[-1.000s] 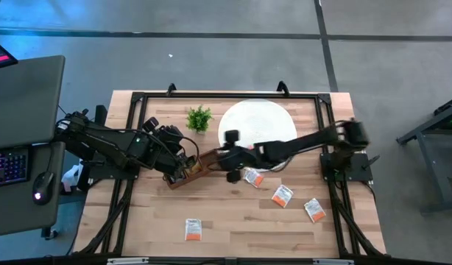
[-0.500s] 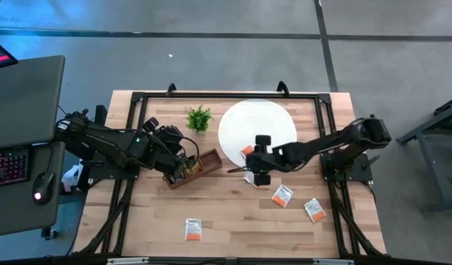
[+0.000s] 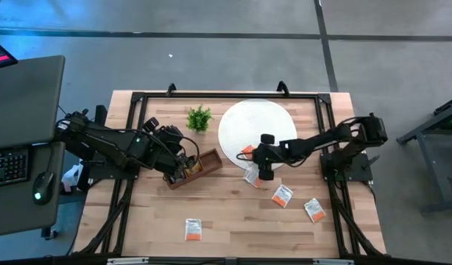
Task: Pick & Place Tea
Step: Put the orange tea bag into the right section of the wooden organizer
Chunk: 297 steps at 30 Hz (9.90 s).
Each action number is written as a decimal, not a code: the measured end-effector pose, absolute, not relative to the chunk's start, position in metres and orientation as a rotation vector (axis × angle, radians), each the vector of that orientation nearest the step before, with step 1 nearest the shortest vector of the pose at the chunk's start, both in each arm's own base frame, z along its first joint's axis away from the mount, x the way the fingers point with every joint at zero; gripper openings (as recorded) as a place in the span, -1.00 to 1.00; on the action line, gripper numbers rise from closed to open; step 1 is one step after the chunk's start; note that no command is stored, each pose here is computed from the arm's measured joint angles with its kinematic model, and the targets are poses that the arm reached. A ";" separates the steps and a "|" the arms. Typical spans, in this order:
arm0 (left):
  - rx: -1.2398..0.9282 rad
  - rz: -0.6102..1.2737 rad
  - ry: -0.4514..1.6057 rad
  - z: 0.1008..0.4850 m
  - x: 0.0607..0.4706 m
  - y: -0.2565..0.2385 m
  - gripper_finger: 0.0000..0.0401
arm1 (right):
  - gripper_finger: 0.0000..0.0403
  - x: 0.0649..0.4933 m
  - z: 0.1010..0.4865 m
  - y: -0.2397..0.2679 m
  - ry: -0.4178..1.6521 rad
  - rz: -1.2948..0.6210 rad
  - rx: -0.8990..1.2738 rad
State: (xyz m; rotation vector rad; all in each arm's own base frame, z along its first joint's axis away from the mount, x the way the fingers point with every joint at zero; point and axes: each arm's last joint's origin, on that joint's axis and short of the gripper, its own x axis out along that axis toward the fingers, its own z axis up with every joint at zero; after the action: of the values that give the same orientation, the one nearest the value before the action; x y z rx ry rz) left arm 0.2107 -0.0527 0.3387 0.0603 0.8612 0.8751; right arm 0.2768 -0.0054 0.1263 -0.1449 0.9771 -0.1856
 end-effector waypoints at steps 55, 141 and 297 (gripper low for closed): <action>0.071 0.870 0.870 0.339 0.211 -0.053 -0.27 | -0.94 0.445 0.215 -0.035 0.885 0.204 0.402; 0.069 0.849 0.900 0.338 0.210 -0.053 -0.27 | -0.14 0.388 0.136 0.054 1.397 0.485 -0.589; 0.056 0.851 0.867 0.339 0.213 -0.054 -0.27 | -0.41 0.215 0.131 0.090 1.456 -0.513 0.576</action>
State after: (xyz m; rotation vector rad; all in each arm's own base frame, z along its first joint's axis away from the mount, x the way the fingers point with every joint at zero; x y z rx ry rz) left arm 0.2126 -0.0537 0.3386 0.0562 0.8669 0.8505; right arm 0.2149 0.0896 0.1313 0.5761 1.4556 -0.5135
